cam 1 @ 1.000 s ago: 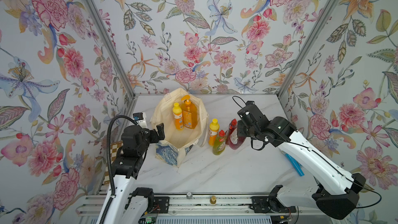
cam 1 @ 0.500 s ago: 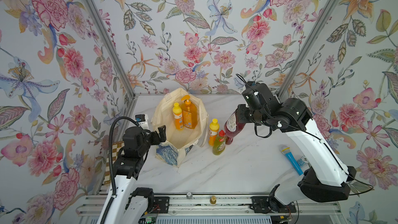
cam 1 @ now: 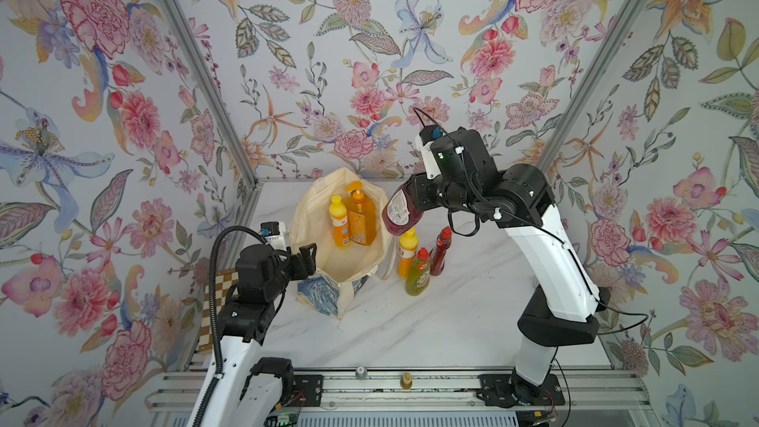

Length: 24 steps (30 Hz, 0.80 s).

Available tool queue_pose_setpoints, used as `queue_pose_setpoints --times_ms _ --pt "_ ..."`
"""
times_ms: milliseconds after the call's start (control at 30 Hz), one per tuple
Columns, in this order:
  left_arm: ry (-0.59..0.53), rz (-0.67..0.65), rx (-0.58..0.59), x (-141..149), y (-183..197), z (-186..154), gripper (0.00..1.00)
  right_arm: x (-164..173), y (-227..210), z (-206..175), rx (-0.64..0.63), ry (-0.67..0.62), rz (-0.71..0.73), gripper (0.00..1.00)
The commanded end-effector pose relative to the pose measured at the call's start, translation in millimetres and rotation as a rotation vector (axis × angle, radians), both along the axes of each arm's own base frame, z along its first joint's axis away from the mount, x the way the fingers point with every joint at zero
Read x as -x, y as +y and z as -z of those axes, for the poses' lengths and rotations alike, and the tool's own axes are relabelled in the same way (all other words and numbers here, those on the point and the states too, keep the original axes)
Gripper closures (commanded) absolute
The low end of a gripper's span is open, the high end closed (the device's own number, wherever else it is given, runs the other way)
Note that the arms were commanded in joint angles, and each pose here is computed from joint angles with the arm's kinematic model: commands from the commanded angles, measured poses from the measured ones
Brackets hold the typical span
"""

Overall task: Pack dish soap into the shopping bag
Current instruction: Pick up the bottle of dish soap at the center of the board, then place the bottle of dish soap in the shopping bag.

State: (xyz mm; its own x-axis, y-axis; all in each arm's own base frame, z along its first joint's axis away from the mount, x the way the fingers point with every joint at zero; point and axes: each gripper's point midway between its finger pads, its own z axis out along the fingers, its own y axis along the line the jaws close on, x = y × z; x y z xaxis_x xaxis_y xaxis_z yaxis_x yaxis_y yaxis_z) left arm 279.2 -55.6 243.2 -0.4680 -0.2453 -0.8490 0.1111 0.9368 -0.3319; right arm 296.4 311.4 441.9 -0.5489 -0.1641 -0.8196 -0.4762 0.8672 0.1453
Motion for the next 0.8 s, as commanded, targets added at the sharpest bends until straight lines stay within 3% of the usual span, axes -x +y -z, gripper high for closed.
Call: queue_pose_setpoints --times_ms 0,200,433,767 --pt "0.0 0.043 0.02 1 -8 3 0.31 -1 28 -50 -0.142 -0.158 -0.082 1.0" --pt "0.018 0.06 0.026 5 -11 8 0.42 -5 69 -44 -0.121 -0.219 -0.167 1.0" --pt "0.016 0.067 0.037 9 -13 10 0.57 -23 95 -10 -0.035 -0.22 -0.193 1.0" --pt "0.051 0.09 0.016 15 -14 20 0.61 -51 117 35 0.122 -0.252 -0.198 1.0"
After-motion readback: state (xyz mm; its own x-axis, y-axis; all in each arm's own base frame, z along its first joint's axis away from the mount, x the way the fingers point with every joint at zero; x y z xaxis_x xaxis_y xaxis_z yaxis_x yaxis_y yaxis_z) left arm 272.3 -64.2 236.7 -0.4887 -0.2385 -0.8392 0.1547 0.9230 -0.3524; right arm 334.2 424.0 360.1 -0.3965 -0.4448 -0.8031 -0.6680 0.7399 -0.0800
